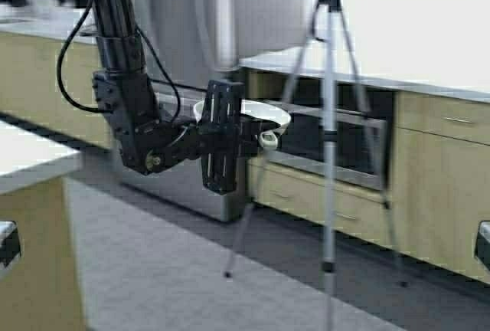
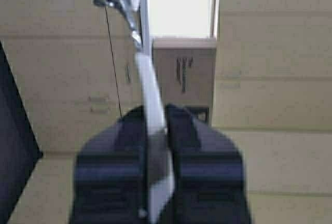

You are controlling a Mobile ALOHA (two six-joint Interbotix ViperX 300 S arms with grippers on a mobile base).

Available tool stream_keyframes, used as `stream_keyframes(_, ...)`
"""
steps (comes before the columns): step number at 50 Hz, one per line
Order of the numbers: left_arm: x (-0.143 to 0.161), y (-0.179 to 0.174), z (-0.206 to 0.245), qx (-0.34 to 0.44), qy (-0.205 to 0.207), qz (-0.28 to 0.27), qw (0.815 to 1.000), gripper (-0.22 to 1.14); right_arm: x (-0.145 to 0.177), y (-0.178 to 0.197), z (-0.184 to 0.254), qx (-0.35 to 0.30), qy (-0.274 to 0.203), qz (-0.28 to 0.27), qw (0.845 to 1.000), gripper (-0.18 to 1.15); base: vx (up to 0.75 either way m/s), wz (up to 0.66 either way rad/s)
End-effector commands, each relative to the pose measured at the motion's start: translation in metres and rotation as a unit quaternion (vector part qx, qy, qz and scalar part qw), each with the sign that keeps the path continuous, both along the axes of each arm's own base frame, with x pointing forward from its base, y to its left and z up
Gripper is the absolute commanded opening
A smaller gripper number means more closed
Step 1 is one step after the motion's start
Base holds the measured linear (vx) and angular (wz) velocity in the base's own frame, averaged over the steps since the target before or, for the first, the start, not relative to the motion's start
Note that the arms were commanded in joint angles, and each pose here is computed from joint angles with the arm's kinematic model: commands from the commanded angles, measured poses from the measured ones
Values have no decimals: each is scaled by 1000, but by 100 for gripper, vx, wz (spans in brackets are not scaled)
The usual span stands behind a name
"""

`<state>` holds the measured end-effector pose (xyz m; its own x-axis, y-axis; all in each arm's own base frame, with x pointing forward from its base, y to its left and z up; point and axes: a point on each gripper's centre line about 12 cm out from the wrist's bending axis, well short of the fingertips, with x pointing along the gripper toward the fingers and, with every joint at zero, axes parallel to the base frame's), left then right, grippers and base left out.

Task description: Wash the pan

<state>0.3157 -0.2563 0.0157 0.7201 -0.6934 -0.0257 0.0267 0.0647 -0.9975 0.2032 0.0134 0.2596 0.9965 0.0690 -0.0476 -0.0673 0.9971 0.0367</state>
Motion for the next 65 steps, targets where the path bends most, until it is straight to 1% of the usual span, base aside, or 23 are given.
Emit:
stream_keyframes(1, 2, -4, 26, -20, -40, -3, 999, 2, 2, 0, 7, 1, -11, 0, 1000, 6, 12, 58)
stream_keyframes(20, 1, -2, 28, -27, -47, -2, 999, 2, 1, 0, 13, 1, -26, 0, 1000, 6, 10, 54)
stream_keyframes(27, 1, -1, 34, -32, -52, -2, 998, 2, 0, 0, 10, 2, -24, 1, 1000, 6, 10, 68)
stream_keyframes(47, -4, 4, 37, -30, -46, 4, 998, 2, 1, 0, 13, 2, -26, 1, 1000, 6, 10, 59)
stream_keyframes(56, -1, 15, 31, -23, -37, 18, 999, 2, 3, 1, 12, 2, -23, 1, 1000, 6, 8, 38)
stream_keyframes(65, 3, 36, 24, -12, -25, 39, 999, 2, 1, 0, 12, 3, -24, 1, 1000, 6, 9, 31)
